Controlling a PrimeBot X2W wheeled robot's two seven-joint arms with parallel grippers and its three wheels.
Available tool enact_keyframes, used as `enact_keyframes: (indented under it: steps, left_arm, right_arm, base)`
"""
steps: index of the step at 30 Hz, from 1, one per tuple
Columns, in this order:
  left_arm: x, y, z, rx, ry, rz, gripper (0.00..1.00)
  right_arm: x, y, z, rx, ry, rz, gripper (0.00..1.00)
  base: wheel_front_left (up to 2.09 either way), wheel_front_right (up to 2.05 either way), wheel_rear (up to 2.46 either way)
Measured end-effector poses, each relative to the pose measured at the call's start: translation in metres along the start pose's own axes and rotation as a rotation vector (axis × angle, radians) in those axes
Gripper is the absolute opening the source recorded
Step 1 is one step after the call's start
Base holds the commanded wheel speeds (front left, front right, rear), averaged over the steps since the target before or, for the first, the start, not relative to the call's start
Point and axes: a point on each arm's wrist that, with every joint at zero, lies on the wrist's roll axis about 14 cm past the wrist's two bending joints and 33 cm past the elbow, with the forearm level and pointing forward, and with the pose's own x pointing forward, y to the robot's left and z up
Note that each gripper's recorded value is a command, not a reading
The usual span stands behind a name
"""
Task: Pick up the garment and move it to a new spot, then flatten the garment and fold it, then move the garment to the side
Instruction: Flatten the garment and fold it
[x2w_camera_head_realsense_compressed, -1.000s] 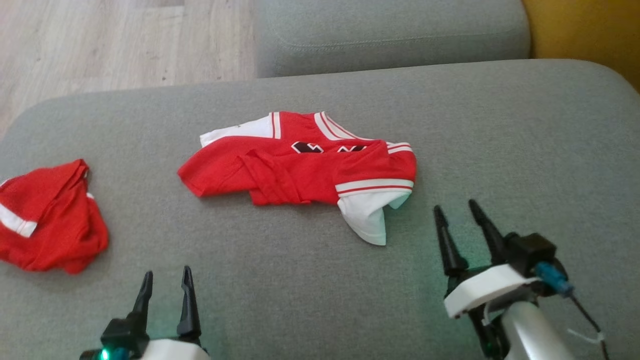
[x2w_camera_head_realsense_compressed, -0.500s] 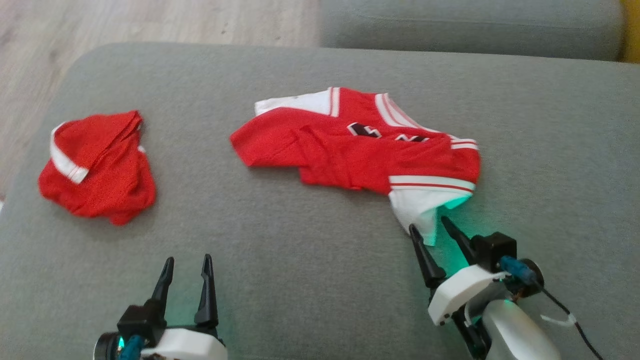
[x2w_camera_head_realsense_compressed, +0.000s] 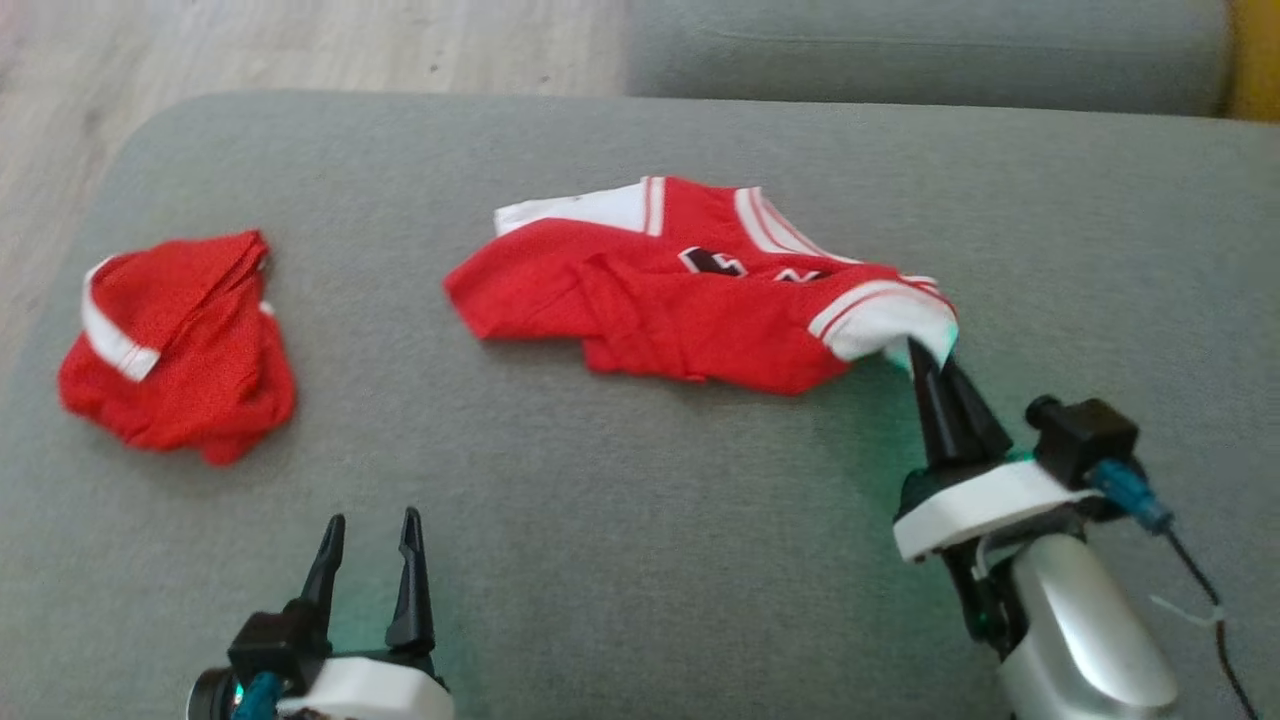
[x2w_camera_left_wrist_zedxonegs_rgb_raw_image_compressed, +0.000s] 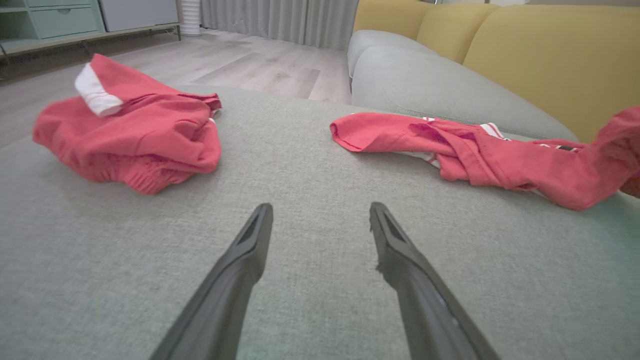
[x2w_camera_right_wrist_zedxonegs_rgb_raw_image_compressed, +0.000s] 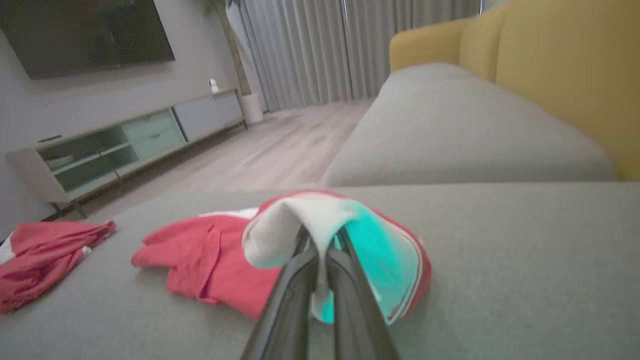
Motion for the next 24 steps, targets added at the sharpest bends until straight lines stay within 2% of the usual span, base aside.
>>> enact_keyframes:
  steps: [4,8,11,13,17,24]
  left_arm:
    - [0.006,-0.016,0.002,-0.004,-0.005,-0.049,1.00]
    - [0.009,-0.033,0.005,-0.009,-0.012,-0.100,1.00]
    - [0.007,-0.041,0.007,-0.013,-0.019,-0.122,1.00]
    - [0.005,-0.043,0.007,-0.014,-0.020,-0.128,1.00]
    - [-0.003,-0.037,0.003,-0.036,-0.014,-0.105,1.00]
    - [-0.027,-0.015,-0.014,-0.056,0.020,-0.031,1.00]
  right_arm:
    - [-0.007,-0.009,0.056,-0.050,-0.169,-0.023,0.00]
    - [-0.011,-0.024,0.135,-0.154,-0.367,-0.038,0.00]
    - [-0.012,-0.024,0.190,-0.246,-0.489,-0.019,0.00]
    - [-0.009,-0.016,0.215,-0.304,-0.537,0.010,0.00]
    - [0.009,0.020,0.230,-0.355,-0.554,0.121,0.00]
    - [0.039,0.141,0.251,-0.394,-0.591,0.421,0.00]
  base:
    - [0.00,0.00,0.00]
    - [0.00,0.00,0.00]
    - [0.00,0.00,0.00]
    - [0.00,0.00,0.00]
    - [0.00,0.00,0.00]
    - [0.00,0.00,0.00]
